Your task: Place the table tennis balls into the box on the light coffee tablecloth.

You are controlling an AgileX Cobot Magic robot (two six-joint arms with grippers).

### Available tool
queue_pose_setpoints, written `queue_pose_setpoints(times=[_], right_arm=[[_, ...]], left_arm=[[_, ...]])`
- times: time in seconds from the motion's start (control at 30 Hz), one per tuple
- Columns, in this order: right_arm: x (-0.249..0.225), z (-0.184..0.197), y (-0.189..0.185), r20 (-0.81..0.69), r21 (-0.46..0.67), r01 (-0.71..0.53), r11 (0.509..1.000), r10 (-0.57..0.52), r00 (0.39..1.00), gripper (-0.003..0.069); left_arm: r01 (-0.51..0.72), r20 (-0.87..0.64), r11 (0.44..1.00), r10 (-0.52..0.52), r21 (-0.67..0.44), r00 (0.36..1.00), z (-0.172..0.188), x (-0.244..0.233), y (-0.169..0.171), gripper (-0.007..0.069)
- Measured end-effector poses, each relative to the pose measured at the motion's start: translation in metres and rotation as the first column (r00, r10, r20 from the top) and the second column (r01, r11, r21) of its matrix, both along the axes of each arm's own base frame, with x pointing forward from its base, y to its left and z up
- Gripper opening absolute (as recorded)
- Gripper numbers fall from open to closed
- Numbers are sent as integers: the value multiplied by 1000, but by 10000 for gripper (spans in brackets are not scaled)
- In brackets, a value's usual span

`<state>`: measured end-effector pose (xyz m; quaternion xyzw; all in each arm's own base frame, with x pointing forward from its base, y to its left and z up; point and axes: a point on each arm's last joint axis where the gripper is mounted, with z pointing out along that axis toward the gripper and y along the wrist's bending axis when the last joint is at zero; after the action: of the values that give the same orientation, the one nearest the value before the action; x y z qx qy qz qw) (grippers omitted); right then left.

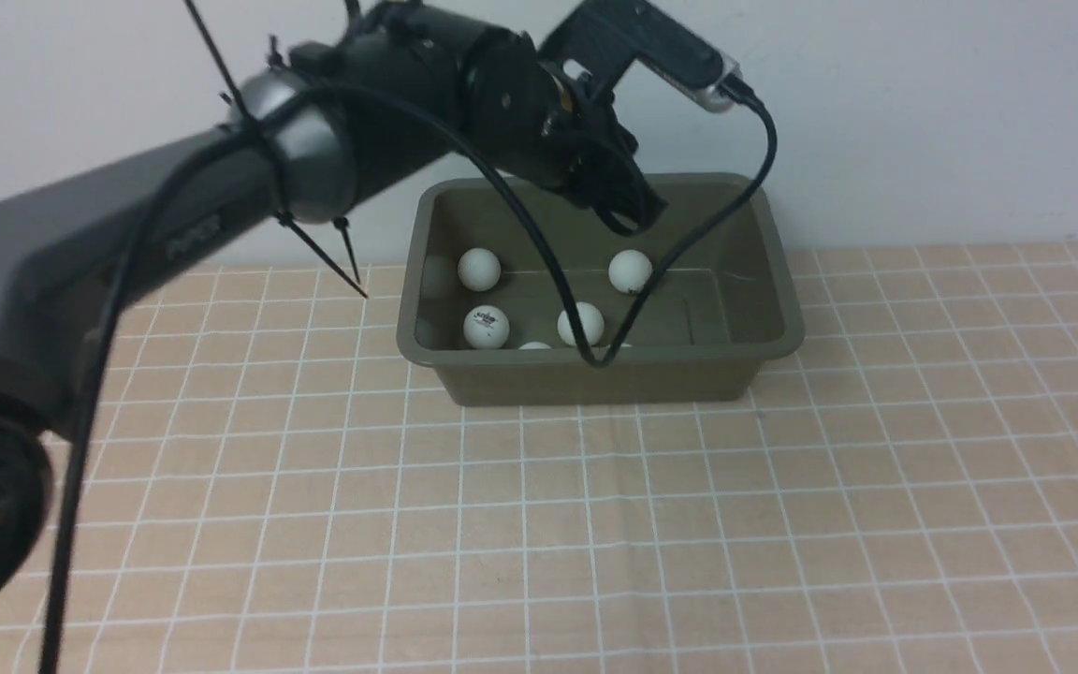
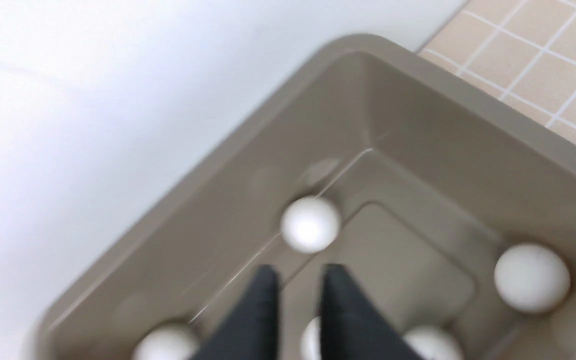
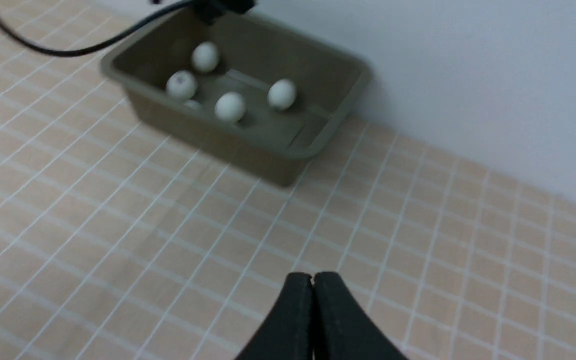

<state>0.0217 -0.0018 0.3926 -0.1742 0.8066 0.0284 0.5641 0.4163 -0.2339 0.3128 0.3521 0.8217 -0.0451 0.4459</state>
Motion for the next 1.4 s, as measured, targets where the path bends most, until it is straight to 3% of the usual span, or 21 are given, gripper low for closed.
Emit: queue_pose_setpoints(times=[0.13,0.27,0.37,0.57,0.8,1.03,1.4], right_arm=[[-12,-24,-13,61,23,84,996,-85,994,-17],[-21,-57,-18,92,69,112,991,-118,989,-17],[-23,-81,-19,99,121,115,986,-127,987,-17],[-21,-90,-17,90,198,127,972,-147,985,-17],[-21,-88,-18,114,206,130,970,-155,981,-17],[-20,-88,-18,120,202,132,970,-159,980,-17],[-21,-88,-18,117,208,129,970,-155,981,-17]], left_arm=[[-36,-27,999,37,19,999,27,-20,30,-62],[-42,-5,999,42,19,999,36,-52,53,-69],[-40,91,998,44,-46,995,45,-99,76,-69],[-39,191,990,65,-137,979,21,-174,113,-69],[-71,211,964,127,-255,969,-16,-249,150,-69],[-79,219,946,153,-313,964,-29,-280,166,-69],[-80,219,946,154,-315,963,-31,-283,167,-69]])
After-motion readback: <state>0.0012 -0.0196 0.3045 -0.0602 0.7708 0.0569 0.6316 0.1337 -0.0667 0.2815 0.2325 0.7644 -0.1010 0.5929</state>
